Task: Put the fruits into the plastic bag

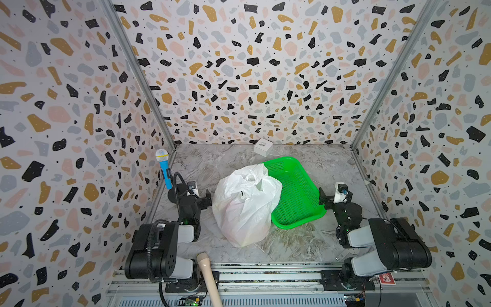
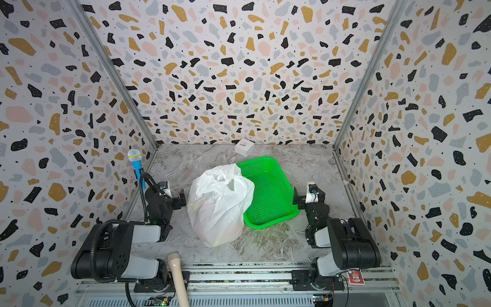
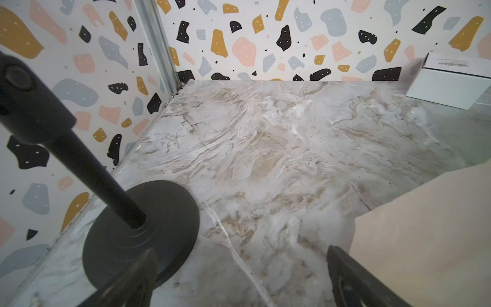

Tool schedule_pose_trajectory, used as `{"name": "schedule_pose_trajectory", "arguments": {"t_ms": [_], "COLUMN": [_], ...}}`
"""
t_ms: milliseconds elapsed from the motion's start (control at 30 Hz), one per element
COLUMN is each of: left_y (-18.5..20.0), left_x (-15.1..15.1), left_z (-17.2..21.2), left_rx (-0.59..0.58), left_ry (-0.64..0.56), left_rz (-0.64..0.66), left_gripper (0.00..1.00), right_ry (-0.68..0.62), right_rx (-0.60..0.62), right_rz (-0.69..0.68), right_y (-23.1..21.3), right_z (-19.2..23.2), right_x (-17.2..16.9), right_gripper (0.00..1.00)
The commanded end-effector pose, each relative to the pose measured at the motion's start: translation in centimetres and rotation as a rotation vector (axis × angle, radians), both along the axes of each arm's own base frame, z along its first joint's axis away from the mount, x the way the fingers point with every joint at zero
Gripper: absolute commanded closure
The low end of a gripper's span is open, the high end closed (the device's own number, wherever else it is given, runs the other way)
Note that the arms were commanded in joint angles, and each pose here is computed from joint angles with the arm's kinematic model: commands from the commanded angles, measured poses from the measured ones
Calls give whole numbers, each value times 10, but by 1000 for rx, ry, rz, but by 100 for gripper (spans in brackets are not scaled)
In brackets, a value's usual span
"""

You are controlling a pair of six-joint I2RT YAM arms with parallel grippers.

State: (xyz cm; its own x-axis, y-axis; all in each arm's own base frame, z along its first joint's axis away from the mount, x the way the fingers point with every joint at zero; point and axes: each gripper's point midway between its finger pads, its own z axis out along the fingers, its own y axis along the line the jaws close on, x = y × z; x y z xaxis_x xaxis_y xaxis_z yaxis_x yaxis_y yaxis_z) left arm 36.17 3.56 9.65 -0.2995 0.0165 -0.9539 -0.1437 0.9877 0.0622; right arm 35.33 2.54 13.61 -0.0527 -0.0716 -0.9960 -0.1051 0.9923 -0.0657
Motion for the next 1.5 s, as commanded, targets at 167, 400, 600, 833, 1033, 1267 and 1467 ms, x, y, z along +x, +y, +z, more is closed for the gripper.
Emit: {"name": "schedule_pose_trajectory", "arguments": {"t_ms": [167,400,600,833,1033,1267,1467], "left_y": [17,15,15,16,18,16,16], "left_x": [-4,-11,-10,-12,-14,-13,-12], "left_z": [36,39,38,40,40,39,39], "left_rx": [58,104,104,101,104,105,106], "left_ry": [-176,-188,-186,-193,-203,-194,-192], "left_rz": [168,227,225,236,248,238,235], "left_gripper": [1,0,0,1,0,0,1], "right_ry": [29,25,99,96,96,101,116], "right_rx": [-6,-12,-1,-10,-22,-21,-17], "right_rz": [12,25,-11,-14,-30,-26,-19], "right_y": [1,3,-3,-1,0,0,-1], "right_z": [-4,-4,-15,-14,-14,-15,-18], "right_x": [4,3,17,16,17,18,21], "right_gripper": [1,1,1,1,1,1,1]}}
